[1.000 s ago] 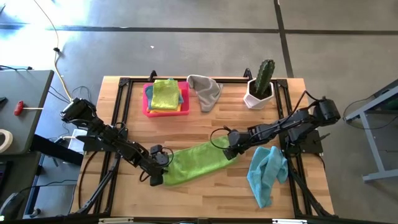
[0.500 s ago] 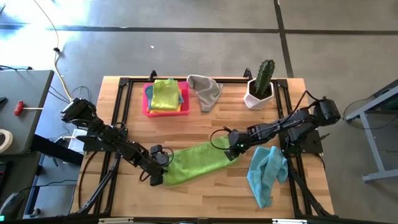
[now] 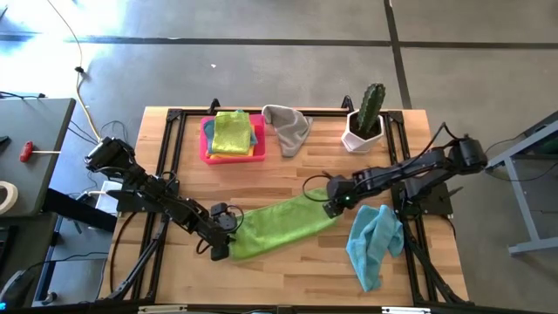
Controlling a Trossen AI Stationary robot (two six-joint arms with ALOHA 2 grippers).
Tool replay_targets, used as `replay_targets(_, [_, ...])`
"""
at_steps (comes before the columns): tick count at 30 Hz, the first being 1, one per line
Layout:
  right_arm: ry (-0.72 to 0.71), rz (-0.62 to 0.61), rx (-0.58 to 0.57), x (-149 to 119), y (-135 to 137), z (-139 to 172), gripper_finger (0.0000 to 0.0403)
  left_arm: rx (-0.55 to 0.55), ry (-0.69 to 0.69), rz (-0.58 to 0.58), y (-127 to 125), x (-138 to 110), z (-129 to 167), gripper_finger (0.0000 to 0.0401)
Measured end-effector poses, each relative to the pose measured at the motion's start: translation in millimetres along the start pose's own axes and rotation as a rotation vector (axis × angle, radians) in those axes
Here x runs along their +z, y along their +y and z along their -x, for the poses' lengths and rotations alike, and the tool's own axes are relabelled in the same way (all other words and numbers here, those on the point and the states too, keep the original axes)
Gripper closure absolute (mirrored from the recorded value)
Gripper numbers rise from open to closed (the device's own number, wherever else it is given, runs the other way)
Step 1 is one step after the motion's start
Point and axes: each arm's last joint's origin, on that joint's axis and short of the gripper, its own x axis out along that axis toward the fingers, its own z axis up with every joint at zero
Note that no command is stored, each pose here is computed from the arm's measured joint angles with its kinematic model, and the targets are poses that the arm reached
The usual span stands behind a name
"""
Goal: Fold microfiber towels
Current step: Fold the green towel on the table
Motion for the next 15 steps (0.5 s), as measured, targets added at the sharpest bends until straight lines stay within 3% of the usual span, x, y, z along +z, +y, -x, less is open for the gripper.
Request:
replay_targets(10, [0.041,-0.061,0.118,-2,15,-12,0.0205,-0.001,-0.003,0.001,0,0,0,0.0277])
replay_targets(15, [0.015,-0.019,0.291,3,31,-10,0.0206,-0.002,-0.003,0.001,0,0,0,0.0277])
